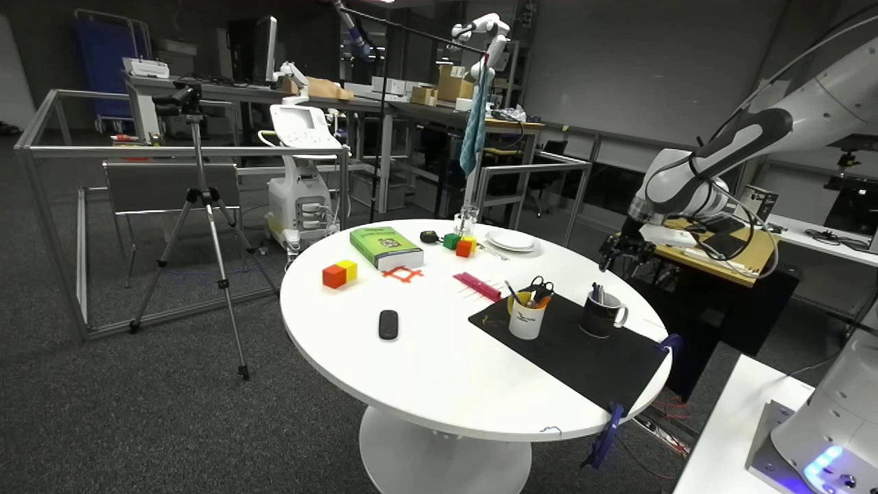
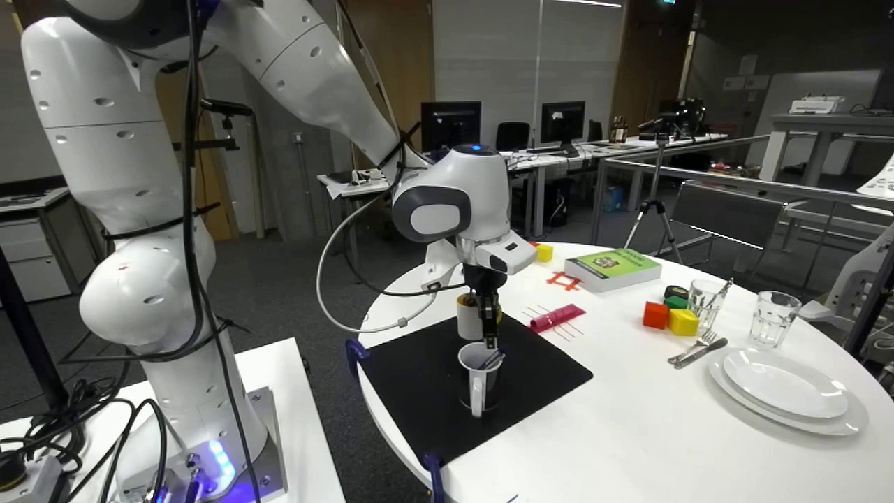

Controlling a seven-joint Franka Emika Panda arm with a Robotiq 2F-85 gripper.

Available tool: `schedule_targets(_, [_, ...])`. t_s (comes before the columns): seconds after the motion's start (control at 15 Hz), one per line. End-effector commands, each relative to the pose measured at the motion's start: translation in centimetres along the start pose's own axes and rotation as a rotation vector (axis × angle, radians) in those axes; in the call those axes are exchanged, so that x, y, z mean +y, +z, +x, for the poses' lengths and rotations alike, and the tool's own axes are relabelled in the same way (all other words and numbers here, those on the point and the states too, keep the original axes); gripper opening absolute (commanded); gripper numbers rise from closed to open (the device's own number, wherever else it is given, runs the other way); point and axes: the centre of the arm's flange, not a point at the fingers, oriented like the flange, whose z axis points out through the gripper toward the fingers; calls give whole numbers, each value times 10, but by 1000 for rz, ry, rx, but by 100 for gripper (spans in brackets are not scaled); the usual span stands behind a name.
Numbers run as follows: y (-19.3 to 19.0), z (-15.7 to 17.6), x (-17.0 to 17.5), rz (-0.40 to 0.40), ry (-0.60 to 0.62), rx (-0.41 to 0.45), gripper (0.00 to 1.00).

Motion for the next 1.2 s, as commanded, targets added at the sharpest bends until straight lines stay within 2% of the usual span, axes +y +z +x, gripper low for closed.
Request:
schedule_targets(0.0, [16,1,-10,24,-13,50,100])
schedule_targets(0.67, [30,4,-35,73,-43,142,100])
schedule_targets(1.13, [41,5,-43,87,-78,153,100])
